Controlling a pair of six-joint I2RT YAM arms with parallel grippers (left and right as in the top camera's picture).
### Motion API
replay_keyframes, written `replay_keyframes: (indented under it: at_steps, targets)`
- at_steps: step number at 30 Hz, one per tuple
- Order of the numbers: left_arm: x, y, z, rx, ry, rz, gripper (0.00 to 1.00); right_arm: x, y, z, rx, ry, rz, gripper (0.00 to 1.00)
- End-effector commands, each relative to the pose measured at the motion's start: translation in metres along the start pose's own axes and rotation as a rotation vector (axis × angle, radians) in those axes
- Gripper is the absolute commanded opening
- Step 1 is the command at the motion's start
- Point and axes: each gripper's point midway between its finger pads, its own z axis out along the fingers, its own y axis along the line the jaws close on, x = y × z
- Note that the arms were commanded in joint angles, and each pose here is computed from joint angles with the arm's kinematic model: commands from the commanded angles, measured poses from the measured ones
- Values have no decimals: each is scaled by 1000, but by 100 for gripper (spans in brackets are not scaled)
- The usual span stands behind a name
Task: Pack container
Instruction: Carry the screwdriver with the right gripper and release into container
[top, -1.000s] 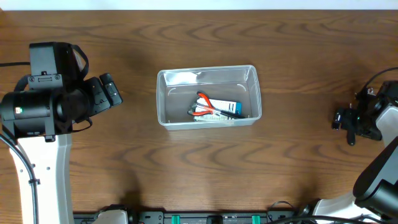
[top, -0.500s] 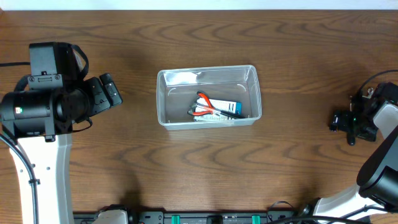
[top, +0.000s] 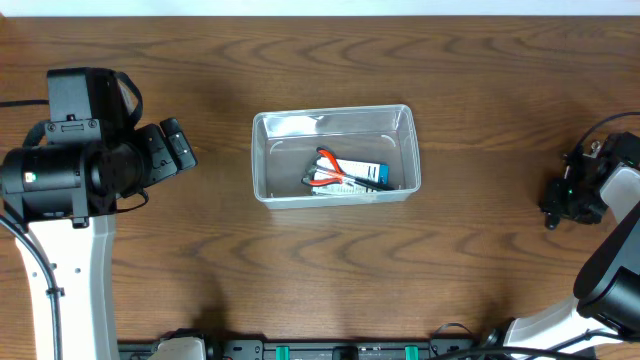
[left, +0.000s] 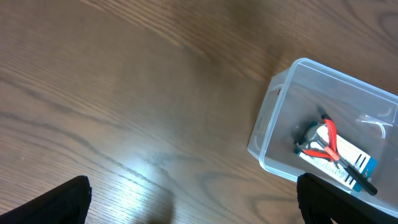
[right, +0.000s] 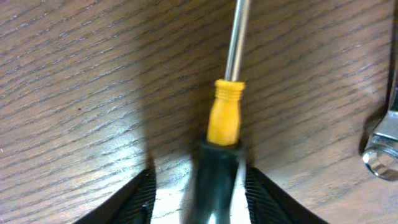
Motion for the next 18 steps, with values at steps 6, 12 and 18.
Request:
replay_keyframes:
  at_steps: [6,12,18]
  targets:
    - [1,2,2,-14,7,19,98,13,-3,14,-6,57,56,40]
    - [1,2,2,-13,6,19,98,12,1,14,-8,55,45,34]
    - [1,2,2,-13,6,19,98,5,14,10,-10,36,3,27]
